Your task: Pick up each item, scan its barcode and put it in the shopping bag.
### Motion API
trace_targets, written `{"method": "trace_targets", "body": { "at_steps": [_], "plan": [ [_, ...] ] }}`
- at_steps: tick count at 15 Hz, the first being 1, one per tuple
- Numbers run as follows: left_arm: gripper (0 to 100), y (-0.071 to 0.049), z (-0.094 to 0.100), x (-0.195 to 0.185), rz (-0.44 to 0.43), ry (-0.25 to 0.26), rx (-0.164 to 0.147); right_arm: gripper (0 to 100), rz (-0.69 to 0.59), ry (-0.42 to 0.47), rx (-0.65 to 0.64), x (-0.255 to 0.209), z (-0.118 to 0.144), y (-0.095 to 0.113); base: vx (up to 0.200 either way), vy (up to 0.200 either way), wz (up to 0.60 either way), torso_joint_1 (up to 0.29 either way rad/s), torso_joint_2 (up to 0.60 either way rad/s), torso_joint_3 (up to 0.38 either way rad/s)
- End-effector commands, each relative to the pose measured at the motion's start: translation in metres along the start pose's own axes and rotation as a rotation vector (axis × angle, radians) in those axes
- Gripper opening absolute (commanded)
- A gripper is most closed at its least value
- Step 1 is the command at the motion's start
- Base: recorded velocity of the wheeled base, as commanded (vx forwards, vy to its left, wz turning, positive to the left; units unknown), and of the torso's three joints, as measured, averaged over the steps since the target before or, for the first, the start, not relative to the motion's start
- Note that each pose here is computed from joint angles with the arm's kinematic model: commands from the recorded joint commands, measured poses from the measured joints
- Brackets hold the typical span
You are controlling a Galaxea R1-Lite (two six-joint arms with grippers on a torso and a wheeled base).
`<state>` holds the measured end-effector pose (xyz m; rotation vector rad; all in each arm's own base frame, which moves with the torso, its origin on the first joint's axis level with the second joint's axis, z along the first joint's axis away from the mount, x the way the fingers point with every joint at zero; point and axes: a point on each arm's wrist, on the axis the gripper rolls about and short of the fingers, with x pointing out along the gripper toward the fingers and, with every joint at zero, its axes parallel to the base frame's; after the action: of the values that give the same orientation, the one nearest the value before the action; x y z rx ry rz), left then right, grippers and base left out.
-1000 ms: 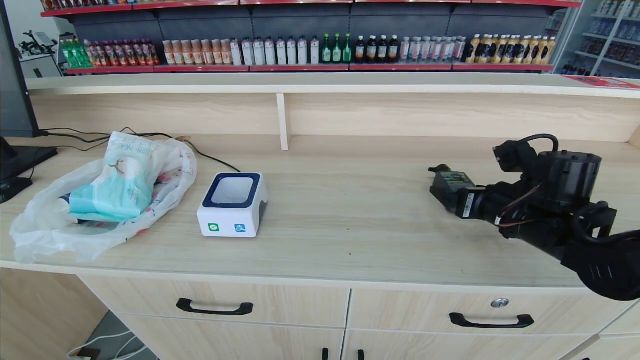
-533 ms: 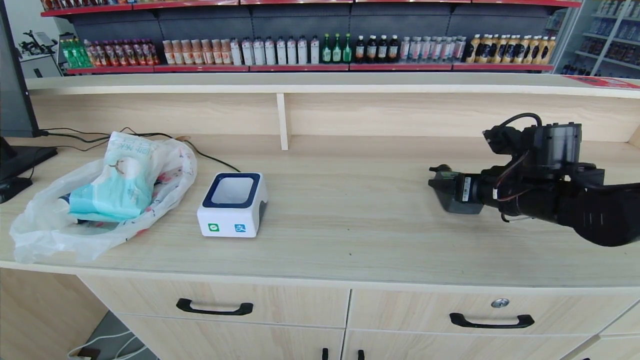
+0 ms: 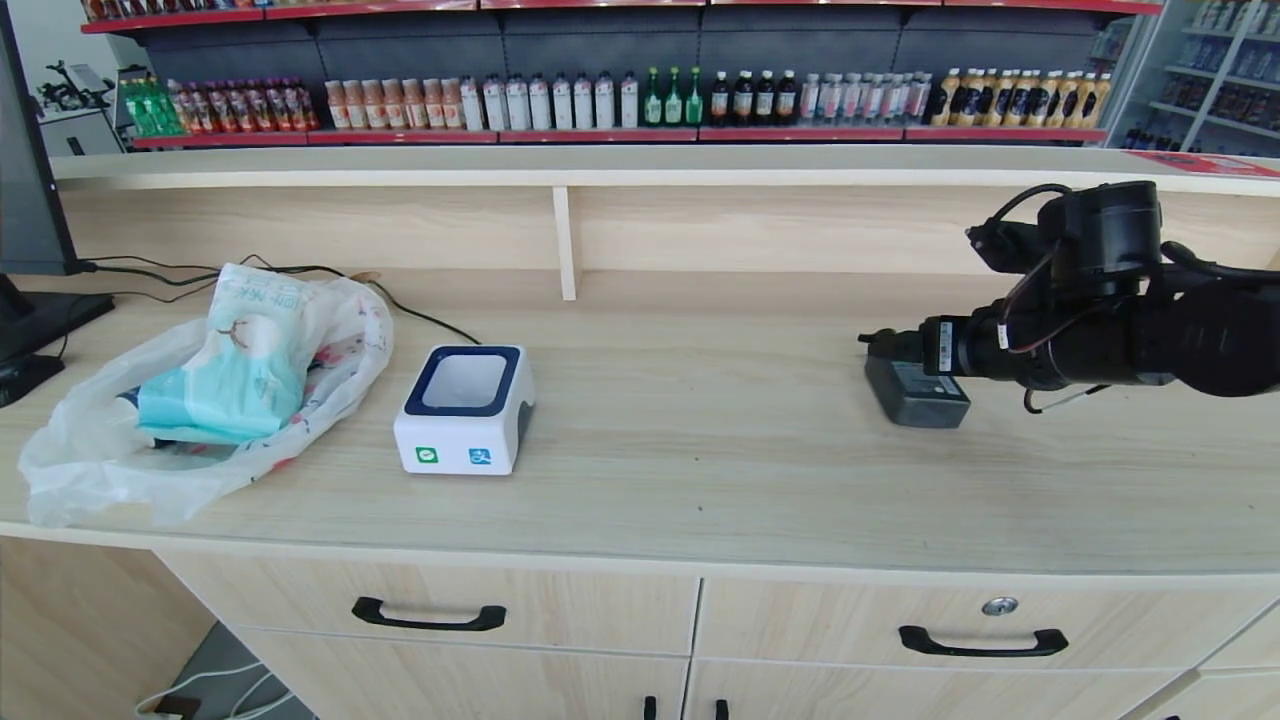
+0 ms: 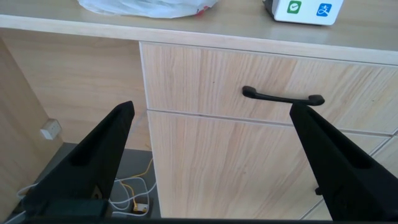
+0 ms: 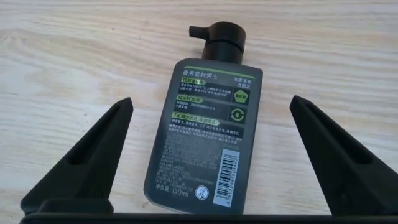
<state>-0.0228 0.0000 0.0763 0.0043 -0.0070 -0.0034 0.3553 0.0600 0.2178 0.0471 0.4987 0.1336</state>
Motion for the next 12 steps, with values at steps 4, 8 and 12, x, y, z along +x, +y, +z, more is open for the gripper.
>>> {"method": "trace_targets", "body": {
  "at_steps": [4,8,12],
  "plan": [
    [100,0.000,0.000,0.000,0.000,-0.001,0.000,100,0.004,-0.010,0.008,0.039,0.016,-0.015,0.000,0.000,0.00,0.000,0.00,0.000],
    [100,0.000,0.000,0.000,0.000,0.001,-0.001,100,0.061,0.060,-0.026,0.014,0.020,-0.015,0.000,0.000,0.00,0.000,0.00,0.000],
    [100,0.000,0.000,0.000,0.000,0.002,-0.001,100,0.065,0.199,-0.010,-0.007,0.013,-0.019,0.000,0.000,0.00,0.000,0.00,0.000]
  ]
}}
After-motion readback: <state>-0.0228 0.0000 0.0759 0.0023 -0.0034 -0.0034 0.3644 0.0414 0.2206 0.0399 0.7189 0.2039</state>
